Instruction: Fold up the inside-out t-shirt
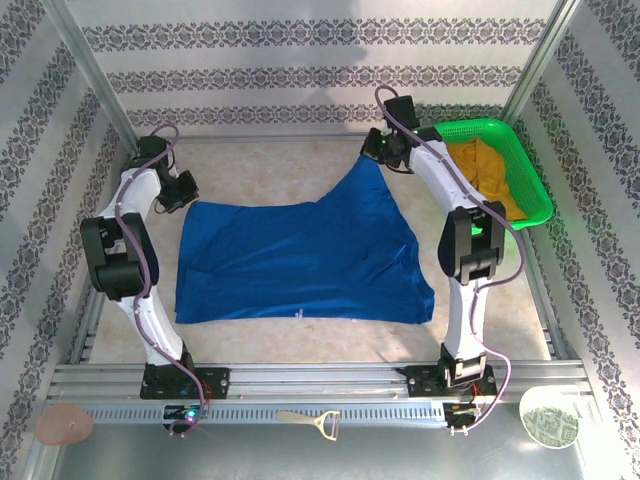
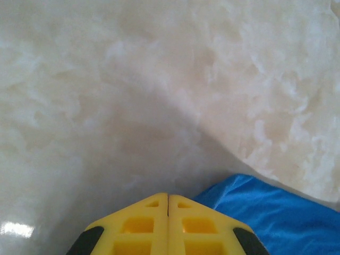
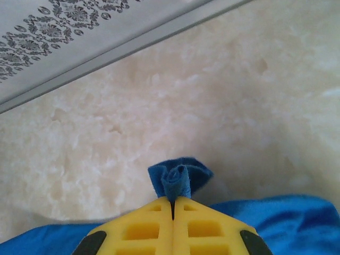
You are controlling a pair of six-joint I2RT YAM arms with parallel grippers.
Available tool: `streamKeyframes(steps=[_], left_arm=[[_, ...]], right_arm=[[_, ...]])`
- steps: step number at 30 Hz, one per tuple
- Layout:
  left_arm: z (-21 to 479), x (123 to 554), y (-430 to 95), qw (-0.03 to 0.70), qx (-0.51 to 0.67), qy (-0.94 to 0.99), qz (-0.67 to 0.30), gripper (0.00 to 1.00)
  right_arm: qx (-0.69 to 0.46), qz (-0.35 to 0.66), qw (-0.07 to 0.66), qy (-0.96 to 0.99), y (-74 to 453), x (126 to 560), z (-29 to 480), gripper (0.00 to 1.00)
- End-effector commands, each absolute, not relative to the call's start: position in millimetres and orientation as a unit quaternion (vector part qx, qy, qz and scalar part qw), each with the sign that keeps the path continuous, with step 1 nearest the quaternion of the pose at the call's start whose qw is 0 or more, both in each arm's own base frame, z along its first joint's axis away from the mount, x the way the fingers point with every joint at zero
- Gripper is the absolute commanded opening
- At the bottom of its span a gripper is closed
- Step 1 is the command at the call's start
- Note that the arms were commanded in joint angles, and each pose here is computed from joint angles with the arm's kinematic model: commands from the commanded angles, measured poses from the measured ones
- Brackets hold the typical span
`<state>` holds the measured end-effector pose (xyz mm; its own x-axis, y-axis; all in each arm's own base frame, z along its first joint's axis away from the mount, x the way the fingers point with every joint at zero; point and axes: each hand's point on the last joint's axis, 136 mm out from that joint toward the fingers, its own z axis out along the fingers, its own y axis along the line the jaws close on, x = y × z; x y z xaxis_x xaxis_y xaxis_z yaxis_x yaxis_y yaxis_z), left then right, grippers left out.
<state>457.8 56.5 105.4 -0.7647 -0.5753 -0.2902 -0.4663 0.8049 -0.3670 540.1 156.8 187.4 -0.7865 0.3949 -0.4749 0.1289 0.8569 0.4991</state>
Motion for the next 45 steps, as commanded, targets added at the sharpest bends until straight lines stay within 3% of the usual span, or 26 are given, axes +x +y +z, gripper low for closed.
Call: streamKeyframes(steps=[1,15,28,45], left_arm=[[117,451,55,0.222,-0.293,0.919,-0.142,0.0],[113,409,87,0.251,-0.369,0.886,-0.125,0.0],[93,369,93,0.225,-0.4,0.881,-0.115,0.0],[88,333,83,0.212,-0.415,0.877,-0.119,0.0]], right_arm=[[0.153,0.244,0.317,0.904,154,525,205,0.0],[0.183,0.228,0.326,0.899,121,423,214,0.0],[0.213,0.203,0.292,0.91,107,336,185,0.0],[0.24,0.147,0.257,0.925,82,260,146,0.0]])
